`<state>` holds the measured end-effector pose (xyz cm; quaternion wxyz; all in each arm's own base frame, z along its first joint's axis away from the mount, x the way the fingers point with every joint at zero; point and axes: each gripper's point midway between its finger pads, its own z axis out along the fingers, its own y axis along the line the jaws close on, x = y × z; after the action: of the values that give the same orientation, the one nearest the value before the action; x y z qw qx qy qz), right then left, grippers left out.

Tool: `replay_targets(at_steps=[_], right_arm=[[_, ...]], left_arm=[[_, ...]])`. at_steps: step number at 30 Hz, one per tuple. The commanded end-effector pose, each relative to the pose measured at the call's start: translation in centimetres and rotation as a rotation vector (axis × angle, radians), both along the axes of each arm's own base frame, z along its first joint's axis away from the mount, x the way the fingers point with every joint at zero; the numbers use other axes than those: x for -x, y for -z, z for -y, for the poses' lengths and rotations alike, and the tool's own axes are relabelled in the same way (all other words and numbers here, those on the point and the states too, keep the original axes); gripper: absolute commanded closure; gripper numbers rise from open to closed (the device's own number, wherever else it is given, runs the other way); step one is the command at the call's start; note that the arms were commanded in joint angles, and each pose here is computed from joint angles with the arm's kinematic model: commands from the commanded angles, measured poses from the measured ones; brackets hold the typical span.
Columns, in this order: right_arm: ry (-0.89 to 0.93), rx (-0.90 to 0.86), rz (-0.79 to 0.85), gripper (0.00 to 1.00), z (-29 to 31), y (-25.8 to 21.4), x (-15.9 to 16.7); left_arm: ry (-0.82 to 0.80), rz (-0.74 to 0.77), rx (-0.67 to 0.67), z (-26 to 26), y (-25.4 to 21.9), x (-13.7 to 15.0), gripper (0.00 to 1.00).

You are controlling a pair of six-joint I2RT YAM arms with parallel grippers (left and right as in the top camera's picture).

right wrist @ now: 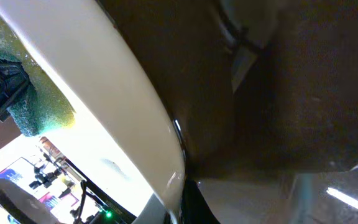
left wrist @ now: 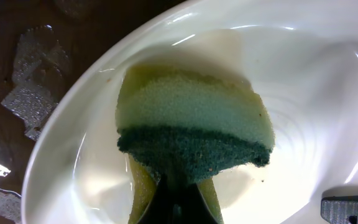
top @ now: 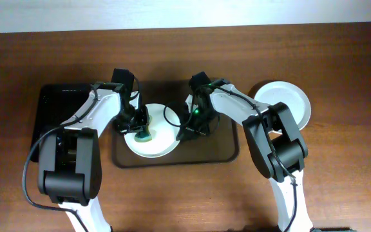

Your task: Clean dirty plates on tray and stack at the side

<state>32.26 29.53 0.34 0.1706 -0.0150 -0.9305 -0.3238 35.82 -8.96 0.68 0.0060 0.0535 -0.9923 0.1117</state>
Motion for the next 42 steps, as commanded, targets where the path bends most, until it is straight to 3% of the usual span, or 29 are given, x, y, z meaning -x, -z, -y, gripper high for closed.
replay_targets(at_steps=[1,4,8,10,11,15,18,19,20,22,25,28,31,35,37,40,42], right_arm=[[-0.044,0.051,0.015,0.96,0.6,1.5,0.9],[-0.012,0.119,0.092,0.96,2.8,0.3,-0.9],[0.015,0.343,0.279,0.96,7.1,-3.0,-3.1],[0.027,0.458,0.361,0.96,9.3,-4.6,-3.9],[0.034,0.51,0.391,0.96,10.3,-5.2,-4.2],[0.05,0.594,0.411,0.96,11.9,-5.7,-4.2],[0.051,0.541,0.4,0.94,10.9,-5.8,-4.1],[0.068,0.443,0.411,0.65,9.3,-6.2,-4.8],[0.069,0.399,0.412,0.53,8.5,-6.2,-5.0],[0.055,0.359,0.384,0.45,7.4,-5.4,-4.6],[0.022,0.367,0.308,0.45,6.8,-2.6,-3.2],[0.024,0.393,0.25,0.46,6.7,-0.7,-2.4],[0.023,0.38,0.218,0.57,6.0,-0.2,-1.7],[0.054,0.4,0.172,0.77,5.7,0.8,-1.1],[0.072,0.411,0.169,0.96,5.8,0.8,-1.2],[0.087,0.43,0.243,0.96,6.7,-1.1,-2.6],[0.111,0.58,0.403,0.96,10.5,-5.8,-4.6]], left_arm=[[0.031,-0.095,0.035,1.0,2.3,2.4,1.0],[0.054,-0.098,0.042,1.7,2.3,2.6,0.99],[0.086,-0.079,0.043,2.8,2.3,2.5,0.99],[0.13,-0.061,0.106,3.9,1.7,2.2,0.99],[0.185,-0.028,0.174,5.1,0.6,1.5,0.99],[0.202,0.142,0.195,5.4,-5.8,-2.9,1.0],[0.177,0.289,0.203,4.2,-11.5,-5.2,1.0],[0.168,0.297,0.201,3.8,-11.9,-5.2,0.99],[0.163,0.293,0.198,3.3,-11.9,-5.2,0.99],[0.141,0.303,0.192,1.9,-11.9,-5.6,0.99],[0.137,0.319,0.177,0.0,-11.9,-6.1,1.0],[0.133,0.319,0.151,-0.4,-11.7,-6.2,0.99],[0.129,0.317,0.129,-0.8,-11.5,-6.1,0.99],[0.127,0.316,0.118,-1.0,-11.4,-6.2,0.98],[0.127,0.316,0.118,-1.0,-11.4,-6.2,0.98],[0.127,0.315,0.118,-1.0,-11.4,-6.1,0.98],[0.127,0.316,0.118,-1.0,-11.4,-6.2,0.98]])
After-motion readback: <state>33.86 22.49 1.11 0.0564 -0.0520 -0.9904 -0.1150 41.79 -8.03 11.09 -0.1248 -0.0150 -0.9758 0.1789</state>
